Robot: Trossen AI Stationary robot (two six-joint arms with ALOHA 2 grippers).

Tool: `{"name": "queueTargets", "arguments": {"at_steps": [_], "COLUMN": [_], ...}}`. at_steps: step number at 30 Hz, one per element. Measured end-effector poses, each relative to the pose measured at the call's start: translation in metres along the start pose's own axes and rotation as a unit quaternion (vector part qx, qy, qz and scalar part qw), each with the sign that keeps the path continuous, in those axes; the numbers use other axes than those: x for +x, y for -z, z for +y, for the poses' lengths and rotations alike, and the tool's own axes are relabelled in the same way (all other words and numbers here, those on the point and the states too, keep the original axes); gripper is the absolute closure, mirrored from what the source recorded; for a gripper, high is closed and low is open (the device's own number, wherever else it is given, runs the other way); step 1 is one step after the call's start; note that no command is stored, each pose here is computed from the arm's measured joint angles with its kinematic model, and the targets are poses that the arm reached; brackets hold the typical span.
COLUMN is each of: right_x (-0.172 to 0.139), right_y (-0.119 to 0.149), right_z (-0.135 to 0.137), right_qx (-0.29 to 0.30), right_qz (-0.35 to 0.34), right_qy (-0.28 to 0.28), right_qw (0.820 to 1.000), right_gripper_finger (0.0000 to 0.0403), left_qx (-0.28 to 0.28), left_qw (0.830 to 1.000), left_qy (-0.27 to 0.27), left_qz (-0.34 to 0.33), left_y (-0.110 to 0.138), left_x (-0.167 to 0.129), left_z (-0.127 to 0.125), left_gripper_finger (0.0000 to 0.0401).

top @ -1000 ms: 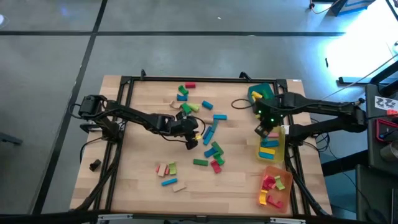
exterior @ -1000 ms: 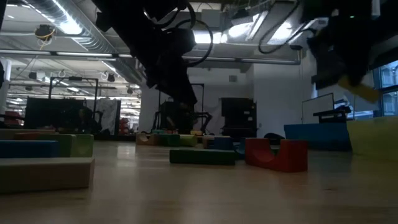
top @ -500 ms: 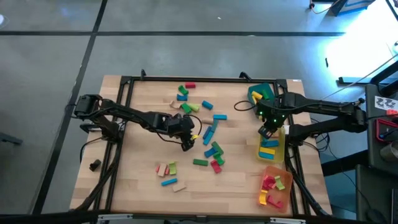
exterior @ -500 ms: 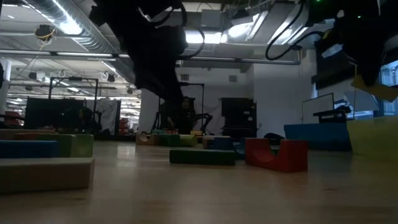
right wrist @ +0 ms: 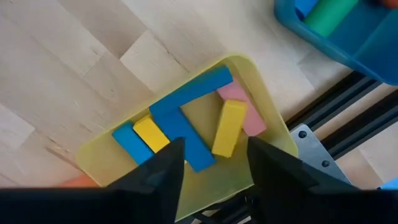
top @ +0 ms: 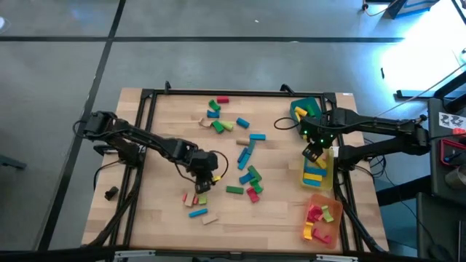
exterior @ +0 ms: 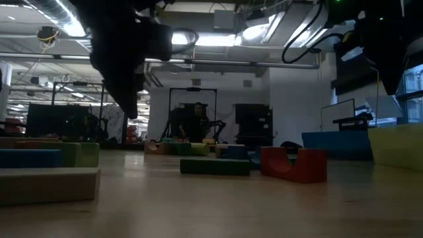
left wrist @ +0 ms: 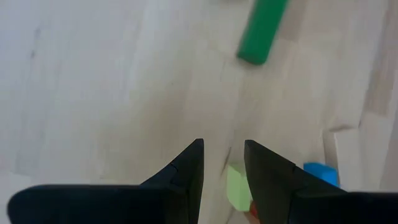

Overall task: Sort blocks by size
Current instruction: Put the light green arch block into the orange bin

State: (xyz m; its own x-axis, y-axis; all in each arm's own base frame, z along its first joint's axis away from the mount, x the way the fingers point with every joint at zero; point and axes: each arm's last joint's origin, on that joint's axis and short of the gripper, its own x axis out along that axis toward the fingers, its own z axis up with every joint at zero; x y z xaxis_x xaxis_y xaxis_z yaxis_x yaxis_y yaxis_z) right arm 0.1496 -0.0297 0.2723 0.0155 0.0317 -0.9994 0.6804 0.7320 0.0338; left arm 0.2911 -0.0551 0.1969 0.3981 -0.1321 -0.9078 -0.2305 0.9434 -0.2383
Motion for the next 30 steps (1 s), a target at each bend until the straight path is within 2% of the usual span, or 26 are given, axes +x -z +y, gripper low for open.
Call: {"name": "queueTargets", "arguments": {"at_steps": [6, 11, 23, 30], "right_x": [0.0, 0.0, 0.0, 0.0], "right_y": [-0.0002, -0.0003, -0.0002, -0.0003], "right_z": [0.0001, 0.0002, 0.0002, 0.0002], "right_qx": [0.0, 0.0, 0.0, 0.0], "right_qz": [-0.001, -0.001, -0.001, -0.001], "right_qy": [-0.001, -0.002, -0.002, -0.002], "right_qw": [1.0, 1.0, 1.0, 1.0], "right_gripper_finger": [0.0204, 0.0205, 0.0205, 0.0205], "left_qx": [0.016, -0.028, 0.016, 0.008], "left_qw": [1.0, 1.0, 1.0, 0.999], "left_qy": [0.004, 0.001, 0.003, 0.001], "left_qz": [0.004, 0.008, 0.016, 0.035], "left_y": [0.0043, 0.0045, 0.0034, 0.0102], "left_x": [0.0004, 0.0027, 0.0056, 0.0057], "left_z": [-0.0076, -0.0072, -0.0038, -0.0097], "left_gripper_finger": [0.0301, 0.0301, 0.03, 0.0241]}}
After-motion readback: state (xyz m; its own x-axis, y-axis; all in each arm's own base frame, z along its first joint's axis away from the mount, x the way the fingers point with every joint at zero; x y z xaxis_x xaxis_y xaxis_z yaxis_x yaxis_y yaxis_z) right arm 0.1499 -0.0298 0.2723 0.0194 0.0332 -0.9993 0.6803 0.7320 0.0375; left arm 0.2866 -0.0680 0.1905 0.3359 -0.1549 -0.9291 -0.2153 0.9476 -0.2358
